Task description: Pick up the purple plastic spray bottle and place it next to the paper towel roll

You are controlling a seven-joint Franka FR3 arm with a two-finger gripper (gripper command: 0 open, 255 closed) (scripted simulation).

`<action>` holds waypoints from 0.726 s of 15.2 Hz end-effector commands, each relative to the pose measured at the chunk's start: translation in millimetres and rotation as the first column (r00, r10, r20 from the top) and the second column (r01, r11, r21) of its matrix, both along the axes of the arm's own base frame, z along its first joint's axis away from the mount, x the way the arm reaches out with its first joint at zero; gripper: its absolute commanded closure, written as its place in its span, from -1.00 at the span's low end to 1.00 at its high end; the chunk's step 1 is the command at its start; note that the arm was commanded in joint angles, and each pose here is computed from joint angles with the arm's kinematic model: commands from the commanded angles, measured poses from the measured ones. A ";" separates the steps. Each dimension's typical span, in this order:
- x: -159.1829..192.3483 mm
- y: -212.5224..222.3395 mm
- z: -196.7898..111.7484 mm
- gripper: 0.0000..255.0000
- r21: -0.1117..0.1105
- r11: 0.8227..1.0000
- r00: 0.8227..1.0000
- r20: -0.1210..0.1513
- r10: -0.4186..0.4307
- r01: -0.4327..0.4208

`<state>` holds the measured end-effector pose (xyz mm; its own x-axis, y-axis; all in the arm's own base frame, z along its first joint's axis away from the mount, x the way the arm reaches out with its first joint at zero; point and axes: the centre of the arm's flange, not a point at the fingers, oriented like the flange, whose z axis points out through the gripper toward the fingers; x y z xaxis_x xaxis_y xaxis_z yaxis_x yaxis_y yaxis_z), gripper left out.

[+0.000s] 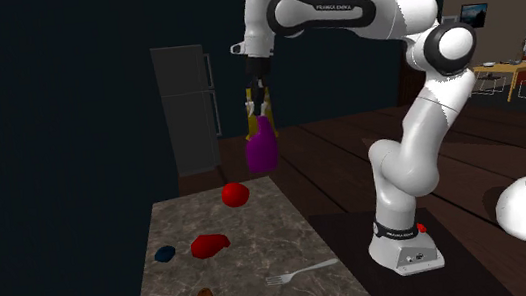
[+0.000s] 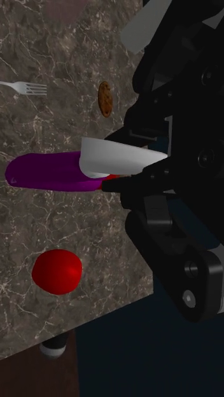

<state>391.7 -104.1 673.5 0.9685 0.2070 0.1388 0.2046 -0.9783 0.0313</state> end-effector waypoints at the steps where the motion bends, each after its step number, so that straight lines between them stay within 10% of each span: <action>1: -0.5 1.4 10.4 1.00 0.000 1.000 1.000 0.000 0.000 0.000; 11: -0.5 1.4 61.6 1.00 0.000 1.000 1.000 0.000 0.000 0.000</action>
<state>390.0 -103.0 731.4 0.9684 0.2071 0.1387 0.2047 -0.9783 0.0314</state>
